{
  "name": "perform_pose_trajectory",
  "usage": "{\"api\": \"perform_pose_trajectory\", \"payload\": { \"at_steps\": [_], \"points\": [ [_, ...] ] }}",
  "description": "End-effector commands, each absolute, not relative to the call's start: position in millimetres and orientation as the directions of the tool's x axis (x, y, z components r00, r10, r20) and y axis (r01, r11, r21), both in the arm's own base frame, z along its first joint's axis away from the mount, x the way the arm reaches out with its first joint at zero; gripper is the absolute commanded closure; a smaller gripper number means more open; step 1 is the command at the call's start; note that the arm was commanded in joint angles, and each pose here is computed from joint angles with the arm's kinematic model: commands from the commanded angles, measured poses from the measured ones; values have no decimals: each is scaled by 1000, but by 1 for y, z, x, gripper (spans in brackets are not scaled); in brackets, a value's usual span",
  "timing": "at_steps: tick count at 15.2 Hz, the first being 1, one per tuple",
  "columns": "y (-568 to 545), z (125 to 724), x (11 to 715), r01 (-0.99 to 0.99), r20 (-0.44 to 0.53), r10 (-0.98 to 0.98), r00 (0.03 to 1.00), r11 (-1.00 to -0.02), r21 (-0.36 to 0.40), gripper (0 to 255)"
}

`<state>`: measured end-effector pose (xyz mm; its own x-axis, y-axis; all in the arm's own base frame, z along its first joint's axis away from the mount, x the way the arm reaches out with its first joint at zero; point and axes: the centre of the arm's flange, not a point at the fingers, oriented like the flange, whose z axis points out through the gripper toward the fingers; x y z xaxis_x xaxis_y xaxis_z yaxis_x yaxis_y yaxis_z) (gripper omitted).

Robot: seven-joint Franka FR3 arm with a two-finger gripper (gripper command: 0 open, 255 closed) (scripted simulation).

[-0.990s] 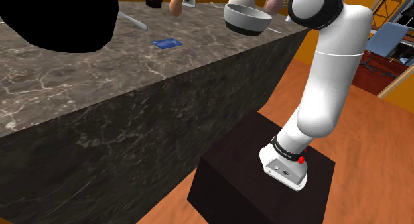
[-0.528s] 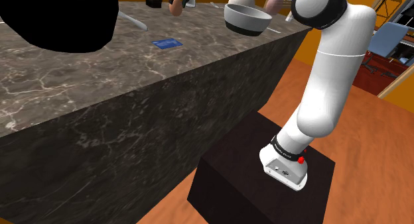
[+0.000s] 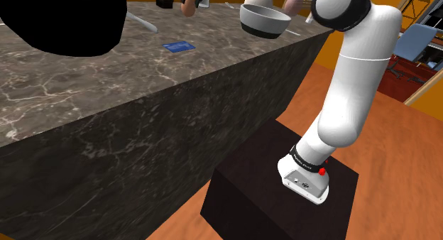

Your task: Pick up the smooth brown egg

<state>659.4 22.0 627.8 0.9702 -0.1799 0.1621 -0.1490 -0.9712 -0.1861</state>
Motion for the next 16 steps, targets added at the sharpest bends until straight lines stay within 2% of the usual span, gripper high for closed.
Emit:
{"api": "perform_pose_trajectory", "payload": {
  "at_steps": [1, 16],
  "points": [
    [22, 635, 659, -149, 161, -180, 970, -971, -186, 255],
    [22, 705, 659, -149, 161, -180, 970, -971, -186, 255]
  ]
}}
